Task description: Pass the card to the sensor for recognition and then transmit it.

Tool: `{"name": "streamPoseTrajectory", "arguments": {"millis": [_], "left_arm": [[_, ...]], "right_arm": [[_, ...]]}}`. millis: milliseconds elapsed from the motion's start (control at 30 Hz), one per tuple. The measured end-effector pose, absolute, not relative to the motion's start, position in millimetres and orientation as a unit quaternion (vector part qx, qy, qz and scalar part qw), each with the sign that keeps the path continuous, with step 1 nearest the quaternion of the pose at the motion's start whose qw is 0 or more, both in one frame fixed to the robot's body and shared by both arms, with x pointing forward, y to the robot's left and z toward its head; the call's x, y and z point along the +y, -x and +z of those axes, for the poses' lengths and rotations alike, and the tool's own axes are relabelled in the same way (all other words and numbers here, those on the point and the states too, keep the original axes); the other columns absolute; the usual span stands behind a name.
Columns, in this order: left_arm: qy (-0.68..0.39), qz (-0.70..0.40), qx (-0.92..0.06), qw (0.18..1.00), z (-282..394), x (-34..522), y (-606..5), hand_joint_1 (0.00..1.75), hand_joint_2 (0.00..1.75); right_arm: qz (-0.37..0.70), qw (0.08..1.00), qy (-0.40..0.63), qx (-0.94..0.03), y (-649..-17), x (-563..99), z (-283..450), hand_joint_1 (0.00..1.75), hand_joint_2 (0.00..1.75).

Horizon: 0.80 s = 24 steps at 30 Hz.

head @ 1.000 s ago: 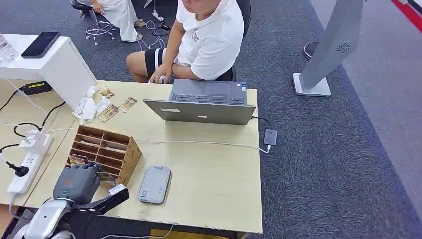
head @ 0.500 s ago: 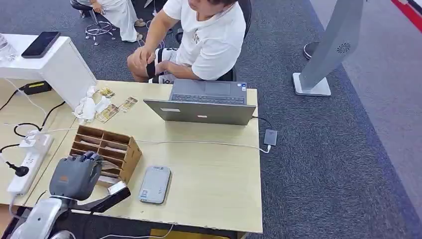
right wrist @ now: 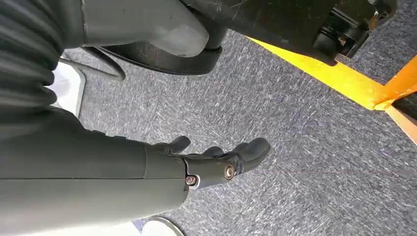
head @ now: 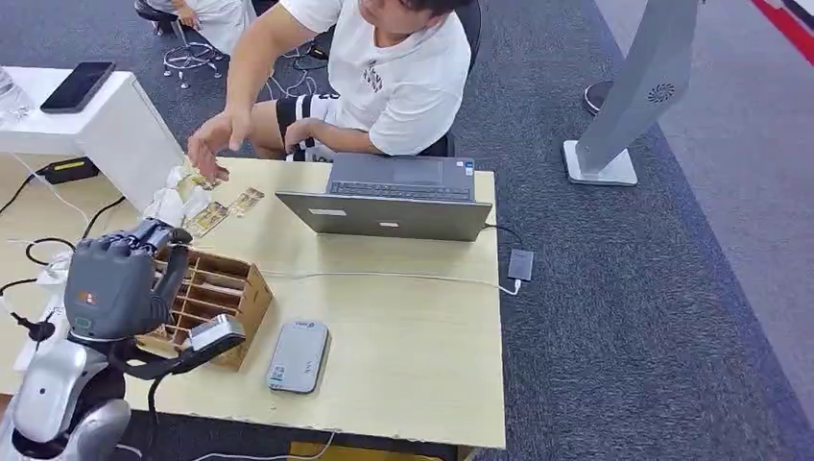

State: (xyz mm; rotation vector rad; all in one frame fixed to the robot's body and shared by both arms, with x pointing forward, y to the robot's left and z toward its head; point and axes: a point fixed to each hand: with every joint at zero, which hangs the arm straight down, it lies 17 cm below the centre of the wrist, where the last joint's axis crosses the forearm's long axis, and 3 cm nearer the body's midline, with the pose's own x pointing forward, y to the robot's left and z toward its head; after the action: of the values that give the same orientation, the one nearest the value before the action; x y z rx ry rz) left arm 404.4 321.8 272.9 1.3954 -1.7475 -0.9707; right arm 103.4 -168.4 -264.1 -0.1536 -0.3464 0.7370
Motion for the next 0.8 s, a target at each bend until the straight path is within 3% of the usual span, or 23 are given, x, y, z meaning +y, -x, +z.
{"name": "streamPoseTrajectory", "arguments": {"millis": [167, 400, 433, 800], "left_arm": [[-0.546, -0.337, -0.693, 0.329, 311, 329, -426, 1.75, 1.75], [-0.628, -0.310, -0.651, 0.291, 355, 387, -512, 1.75, 1.75], [-0.634, -0.309, -0.647, 0.291, 355, 395, -519, 1.75, 0.00], [-0.638, -0.332, -0.599, 0.352, 288, 441, -544, 1.75, 0.00]], "right_arm": [[0.379, 0.907, 0.069, -0.172, -104, -165, -264, 0.00, 1.75], [0.418, 0.889, 0.056, -0.180, -111, -159, -262, 0.00, 1.75], [0.418, 0.889, 0.054, -0.180, -111, -158, -262, 0.00, 1.75], [0.422, 0.887, 0.055, -0.180, -112, -160, -262, 0.00, 1.75]]}}
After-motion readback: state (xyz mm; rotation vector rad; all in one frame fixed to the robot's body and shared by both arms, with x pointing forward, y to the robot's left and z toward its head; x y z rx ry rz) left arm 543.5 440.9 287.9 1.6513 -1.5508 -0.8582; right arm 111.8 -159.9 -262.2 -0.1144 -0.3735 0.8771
